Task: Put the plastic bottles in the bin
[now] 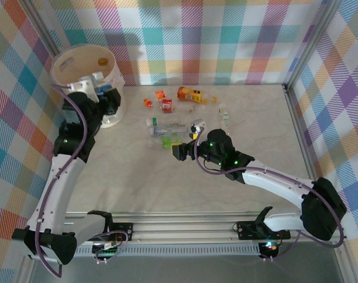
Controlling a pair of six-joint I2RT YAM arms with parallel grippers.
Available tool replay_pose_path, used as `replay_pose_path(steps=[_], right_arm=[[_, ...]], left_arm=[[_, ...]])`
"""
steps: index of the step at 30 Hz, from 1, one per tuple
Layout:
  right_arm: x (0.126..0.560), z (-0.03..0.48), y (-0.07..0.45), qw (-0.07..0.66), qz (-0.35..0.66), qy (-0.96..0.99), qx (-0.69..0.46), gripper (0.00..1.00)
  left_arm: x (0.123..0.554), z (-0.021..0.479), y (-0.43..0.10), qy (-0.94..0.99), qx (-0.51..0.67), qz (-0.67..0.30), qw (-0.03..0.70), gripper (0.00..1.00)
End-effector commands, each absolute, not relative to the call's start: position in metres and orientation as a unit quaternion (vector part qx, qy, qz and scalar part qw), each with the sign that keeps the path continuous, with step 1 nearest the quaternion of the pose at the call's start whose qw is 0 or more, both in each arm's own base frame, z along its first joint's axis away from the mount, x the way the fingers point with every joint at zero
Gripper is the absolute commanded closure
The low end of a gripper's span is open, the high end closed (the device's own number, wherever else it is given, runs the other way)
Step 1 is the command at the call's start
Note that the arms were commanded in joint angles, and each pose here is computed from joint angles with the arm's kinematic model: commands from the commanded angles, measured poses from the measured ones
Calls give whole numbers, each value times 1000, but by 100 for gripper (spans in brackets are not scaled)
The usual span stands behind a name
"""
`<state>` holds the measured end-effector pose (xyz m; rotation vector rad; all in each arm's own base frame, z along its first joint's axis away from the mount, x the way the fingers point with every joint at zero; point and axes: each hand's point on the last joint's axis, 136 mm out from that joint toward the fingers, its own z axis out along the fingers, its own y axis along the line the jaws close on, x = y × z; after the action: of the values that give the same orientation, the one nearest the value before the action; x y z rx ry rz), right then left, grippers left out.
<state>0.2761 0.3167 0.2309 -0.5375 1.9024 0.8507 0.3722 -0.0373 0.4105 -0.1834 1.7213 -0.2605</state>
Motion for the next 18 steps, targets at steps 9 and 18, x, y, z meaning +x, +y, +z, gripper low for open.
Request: replay_pose_path(steps=[9, 18], right_arm=[[278, 258, 323, 497, 369, 755, -217, 0], [278, 258, 316, 499, 362, 760, -209, 0]], left_arm=[[410, 489, -7, 715, -80, -37, 693, 58], [467, 497, 40, 729, -94, 13, 678, 57]])
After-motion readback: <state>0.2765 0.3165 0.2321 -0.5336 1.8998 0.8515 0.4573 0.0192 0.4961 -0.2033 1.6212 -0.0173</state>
